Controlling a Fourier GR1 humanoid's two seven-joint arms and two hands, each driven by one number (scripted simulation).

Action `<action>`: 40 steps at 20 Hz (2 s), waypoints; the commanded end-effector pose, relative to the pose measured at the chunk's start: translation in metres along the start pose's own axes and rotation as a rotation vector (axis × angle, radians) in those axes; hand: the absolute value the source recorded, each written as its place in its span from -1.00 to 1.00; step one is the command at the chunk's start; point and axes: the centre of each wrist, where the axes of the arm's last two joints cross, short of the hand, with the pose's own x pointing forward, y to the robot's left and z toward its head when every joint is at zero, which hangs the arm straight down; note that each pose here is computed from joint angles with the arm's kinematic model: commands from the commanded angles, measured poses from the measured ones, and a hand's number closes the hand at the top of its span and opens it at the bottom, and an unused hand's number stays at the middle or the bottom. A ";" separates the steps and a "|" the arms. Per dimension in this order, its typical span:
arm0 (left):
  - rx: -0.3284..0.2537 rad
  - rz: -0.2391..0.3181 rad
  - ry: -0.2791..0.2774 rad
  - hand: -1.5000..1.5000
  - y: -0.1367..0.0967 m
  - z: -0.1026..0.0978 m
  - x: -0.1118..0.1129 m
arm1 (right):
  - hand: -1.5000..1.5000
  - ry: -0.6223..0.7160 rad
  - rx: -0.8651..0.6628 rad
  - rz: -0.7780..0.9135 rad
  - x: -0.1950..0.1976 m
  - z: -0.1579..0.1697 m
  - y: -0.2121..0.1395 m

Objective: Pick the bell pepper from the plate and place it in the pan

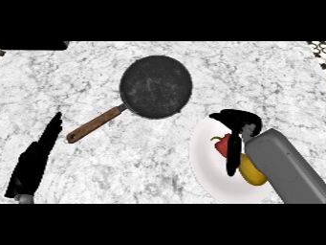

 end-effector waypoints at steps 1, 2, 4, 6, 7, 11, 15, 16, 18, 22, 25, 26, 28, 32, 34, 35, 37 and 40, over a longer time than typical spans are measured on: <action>0.013 0.013 -0.009 0.00 -0.008 0.007 0.018 | -1.00 0.025 0.007 -0.011 0.007 0.001 0.011; -0.003 -0.010 -0.001 0.00 -0.001 0.000 0.017 | -1.00 0.017 0.000 -0.010 -0.010 -0.012 0.011; -0.003 -0.004 -0.021 0.00 0.003 0.009 0.007 | -1.00 0.026 -0.010 -0.011 0.002 -0.031 0.023; 0.007 -0.001 -0.011 0.00 -0.001 0.001 0.007 | 1.00 -0.048 -0.038 -0.054 -0.013 -0.026 0.013; -0.001 -0.001 -0.009 0.00 -0.009 0.002 -0.004 | 1.00 -0.041 -0.036 -0.053 -0.010 -0.019 0.009; -0.011 0.003 -0.005 0.00 -0.005 0.000 0.000 | 1.00 -0.080 0.019 -0.113 0.014 -0.024 0.022; 0.006 -0.003 -0.009 0.00 -0.021 -0.003 0.001 | 1.00 -0.079 0.009 -0.156 0.004 -0.020 0.027; 0.007 -0.019 -0.001 0.00 0.002 0.004 0.011 | 1.00 -0.085 0.022 -0.150 0.003 -0.015 0.038; 0.007 0.001 -0.008 0.00 0.004 -0.005 0.005 | 1.00 0.033 -0.048 -0.256 0.020 -0.020 0.041; 0.046 -0.003 0.062 0.00 -0.001 0.008 -0.012 | 1.00 0.412 -0.208 -0.539 -0.012 -0.024 0.068; 0.065 0.001 0.043 0.00 0.004 0.005 -0.002 | 1.00 0.550 -0.378 -0.610 -0.006 -0.014 0.073; 0.053 -0.004 0.046 0.00 0.006 0.007 -0.006 | 1.00 0.599 -0.481 -0.593 -0.001 -0.008 0.062; 0.061 -0.011 0.048 0.00 0.008 0.008 -0.008 | 1.00 0.617 -0.626 -0.610 0.010 0.008 0.059; 0.030 -0.004 0.050 0.00 0.001 0.010 -0.007 | 1.00 0.569 -0.994 -0.456 0.038 0.045 0.047; 0.016 -0.004 0.038 0.00 -0.008 0.007 0.000 | 1.00 0.511 -1.180 -0.414 0.057 0.063 0.037; 0.025 -0.004 0.027 0.00 -0.004 0.008 -0.006 | 1.00 0.491 -1.211 -0.399 0.075 0.076 0.042; 0.004 -0.001 0.019 0.00 0.000 0.015 -0.005 | 1.00 0.531 -1.271 -0.369 0.095 0.089 0.040; -0.008 -0.019 0.001 0.00 -0.001 0.008 0.001 | 1.00 0.507 -1.314 -0.379 0.114 0.104 0.032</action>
